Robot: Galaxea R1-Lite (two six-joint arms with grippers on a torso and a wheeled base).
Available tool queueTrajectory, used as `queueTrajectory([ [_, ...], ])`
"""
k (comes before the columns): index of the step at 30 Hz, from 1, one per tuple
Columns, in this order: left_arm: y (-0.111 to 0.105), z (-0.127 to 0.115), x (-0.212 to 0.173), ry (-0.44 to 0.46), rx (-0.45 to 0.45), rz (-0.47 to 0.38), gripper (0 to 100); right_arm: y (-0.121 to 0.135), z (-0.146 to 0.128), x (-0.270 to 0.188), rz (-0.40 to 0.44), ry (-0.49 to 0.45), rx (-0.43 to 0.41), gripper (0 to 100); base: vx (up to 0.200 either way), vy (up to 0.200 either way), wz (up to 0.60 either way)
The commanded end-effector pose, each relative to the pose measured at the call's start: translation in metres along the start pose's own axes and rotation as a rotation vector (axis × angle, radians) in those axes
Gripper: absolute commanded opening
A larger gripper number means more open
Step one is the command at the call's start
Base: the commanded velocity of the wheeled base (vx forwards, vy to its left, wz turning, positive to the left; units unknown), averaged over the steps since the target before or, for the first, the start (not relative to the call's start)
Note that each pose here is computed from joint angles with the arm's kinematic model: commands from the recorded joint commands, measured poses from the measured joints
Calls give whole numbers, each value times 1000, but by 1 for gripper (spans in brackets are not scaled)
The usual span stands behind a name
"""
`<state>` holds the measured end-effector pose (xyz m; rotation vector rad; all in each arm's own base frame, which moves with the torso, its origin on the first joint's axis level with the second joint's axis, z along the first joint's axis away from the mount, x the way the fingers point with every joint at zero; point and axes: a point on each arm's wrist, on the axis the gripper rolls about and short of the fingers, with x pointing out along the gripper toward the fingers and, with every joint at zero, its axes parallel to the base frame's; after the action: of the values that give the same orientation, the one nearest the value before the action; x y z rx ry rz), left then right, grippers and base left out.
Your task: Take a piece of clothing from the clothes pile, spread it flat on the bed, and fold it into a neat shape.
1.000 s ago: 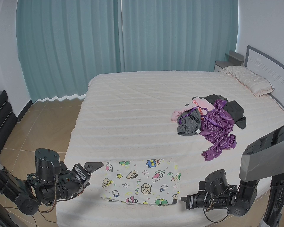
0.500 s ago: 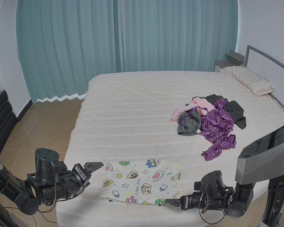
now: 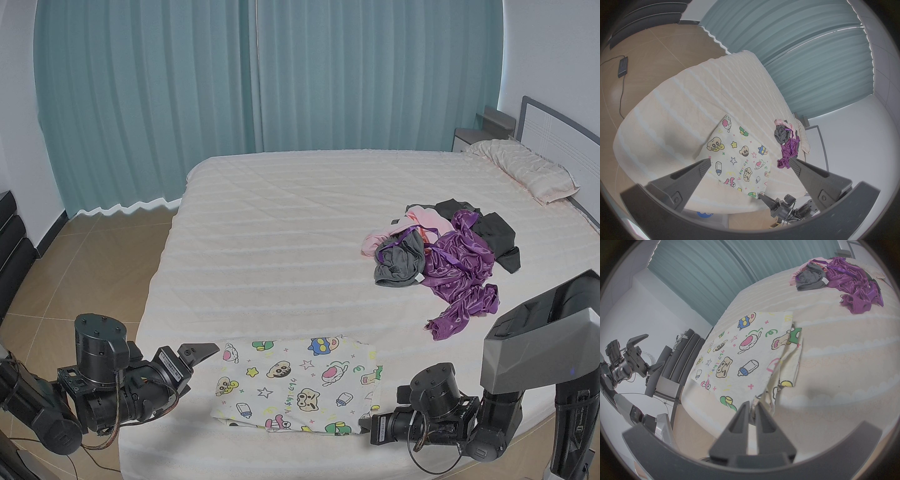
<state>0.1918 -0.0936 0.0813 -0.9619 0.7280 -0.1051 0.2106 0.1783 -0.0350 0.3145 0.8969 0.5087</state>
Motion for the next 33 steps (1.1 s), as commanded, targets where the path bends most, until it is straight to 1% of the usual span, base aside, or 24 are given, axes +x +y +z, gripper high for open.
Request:
queueTrajectory([
  [1,0,0,0,0,0,1,100,-1,-1,0,-5,3,0,0,0,0,0],
  [5,0,0,0,0,0,1,100,-2,-3,-7,-18,3,3,0,0,0,0],
  [12,1,0,1,2,-1,7,100,-16,-8,-24,-75,20,18,0,0,0,0],
  [19,1,0,2,3,-1,9,100,-18,-7,-24,-79,16,20,0,0,0,0],
  [21,2,0,2,3,-1,10,100,-16,-3,-24,-71,-1,21,0,0,0,0],
  [22,2,0,2,1,-1,15,100,-12,4,-27,-40,-38,23,0,0,0,0],
  [25,4,2,5,-1,-6,24,100,-2,13,-28,24,-71,47,0,0,0,0],
  [26,6,2,8,-2,-9,31,100,9,20,-25,71,-100,87,0,0,0,0],
  [27,6,3,9,-3,-10,33,100,12,23,-24,87,-115,105,0,0,0,0],
  [28,7,3,11,-6,-12,35,100,21,30,-21,124,-143,146,0,0,0,0],
  [29,8,4,12,-9,-14,36,100,24,33,-20,140,-155,167,0,0,0,0],
  [30,10,5,15,-16,-19,36,100,34,42,-15,192,-173,230,0,0,0,0],
  [32,13,6,20,-22,-23,38,100,48,46,-7,251,-175,302,0,0,0,0],
  [33,15,6,21,-21,-24,42,100,52,45,-3,264,-167,331,0,0,0,0],
])
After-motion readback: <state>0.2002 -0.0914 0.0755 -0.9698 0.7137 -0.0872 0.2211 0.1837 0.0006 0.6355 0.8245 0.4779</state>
